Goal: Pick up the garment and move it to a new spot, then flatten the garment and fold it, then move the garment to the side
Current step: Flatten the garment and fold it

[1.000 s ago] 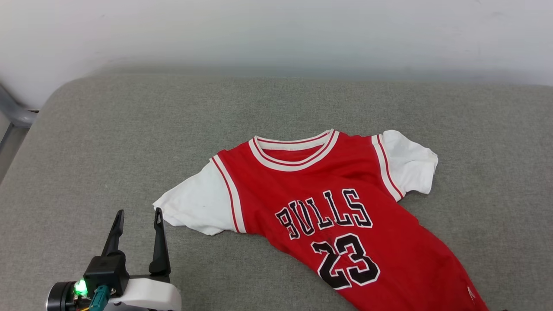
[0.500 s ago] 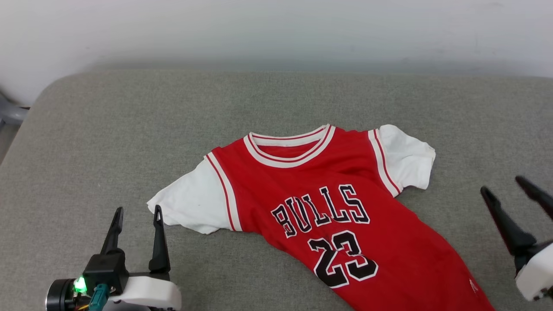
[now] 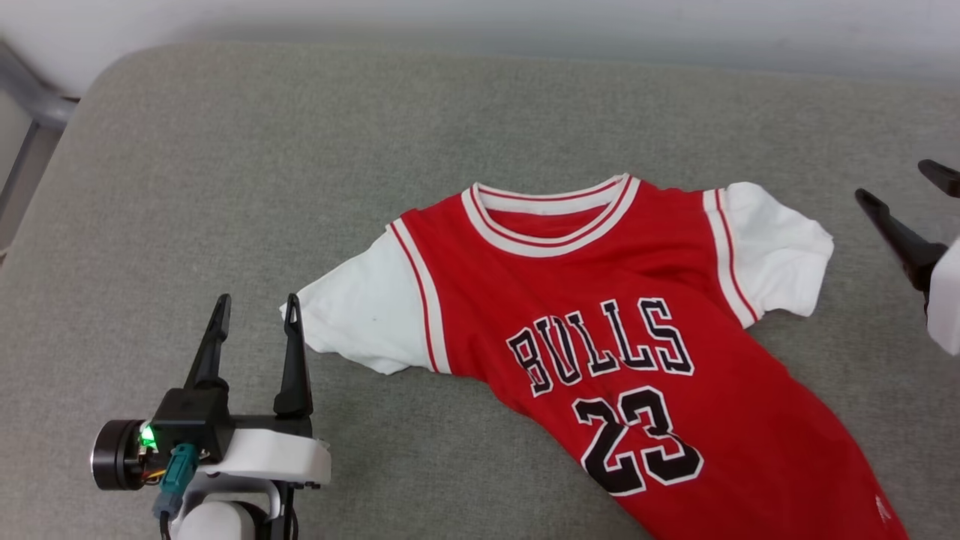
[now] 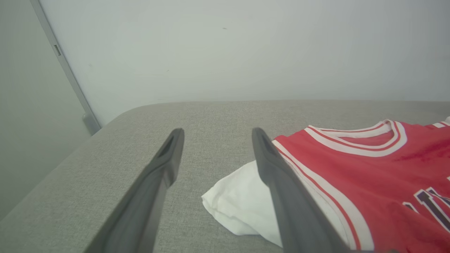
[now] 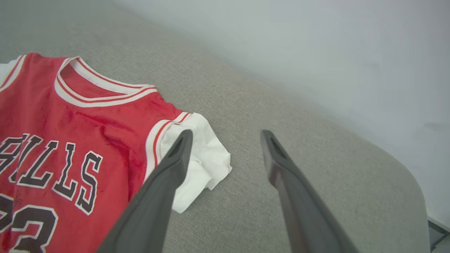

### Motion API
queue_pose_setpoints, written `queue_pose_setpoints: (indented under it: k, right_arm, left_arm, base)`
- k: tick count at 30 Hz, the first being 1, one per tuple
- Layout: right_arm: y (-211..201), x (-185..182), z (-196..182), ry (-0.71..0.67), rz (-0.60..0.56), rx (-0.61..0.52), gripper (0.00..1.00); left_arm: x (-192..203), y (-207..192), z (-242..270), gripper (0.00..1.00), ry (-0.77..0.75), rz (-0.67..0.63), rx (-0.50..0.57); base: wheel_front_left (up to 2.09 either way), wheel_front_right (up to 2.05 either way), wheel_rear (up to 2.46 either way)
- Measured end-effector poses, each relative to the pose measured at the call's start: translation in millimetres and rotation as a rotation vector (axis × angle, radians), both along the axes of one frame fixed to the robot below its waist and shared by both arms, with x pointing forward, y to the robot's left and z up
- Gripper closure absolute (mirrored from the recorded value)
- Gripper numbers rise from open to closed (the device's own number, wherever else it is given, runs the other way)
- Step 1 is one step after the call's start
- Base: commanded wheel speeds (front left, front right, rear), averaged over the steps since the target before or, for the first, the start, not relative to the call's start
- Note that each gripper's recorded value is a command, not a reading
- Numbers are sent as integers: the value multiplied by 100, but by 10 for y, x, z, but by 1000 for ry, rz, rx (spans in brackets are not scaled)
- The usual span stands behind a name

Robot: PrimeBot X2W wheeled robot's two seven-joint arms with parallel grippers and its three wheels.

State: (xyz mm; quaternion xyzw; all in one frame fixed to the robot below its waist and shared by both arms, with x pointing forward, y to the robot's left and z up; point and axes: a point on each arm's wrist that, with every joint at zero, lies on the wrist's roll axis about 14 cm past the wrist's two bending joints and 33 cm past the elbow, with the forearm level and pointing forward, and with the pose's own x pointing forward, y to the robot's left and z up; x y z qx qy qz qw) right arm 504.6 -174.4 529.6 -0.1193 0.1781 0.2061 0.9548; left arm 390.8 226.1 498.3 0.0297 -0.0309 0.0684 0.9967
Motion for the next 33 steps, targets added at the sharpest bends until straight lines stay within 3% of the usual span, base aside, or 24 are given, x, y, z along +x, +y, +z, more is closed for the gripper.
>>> queue_pose_setpoints:
  k: [10,21,26,27,28,33]
  right_arm:
    - [-58,185,-908,442,-11,-181,0]
    - [-39,277,-1680,629,-11,-297,0]
    - [-14,266,-1765,638,-6,-258,0]
    - [-16,277,-1745,621,-8,-242,80]
    - [-18,282,-1723,607,-9,-229,100]
    - [-16,363,-1442,458,-8,-153,100]
  left_arm:
    - [88,106,-102,0,27,32,5]
    - [263,125,-259,0,59,40,6]
    - [272,155,-277,0,63,51,7]
    - [273,158,-273,0,62,54,7]
    - [273,159,-264,0,59,54,6]
    - [274,134,-140,0,24,42,4]
  base:
    - [0,0,0]
    - [0,0,0]
    - [0,0,0]
    - [0,0,0]
    - [0,0,0]
    - [0,0,0]
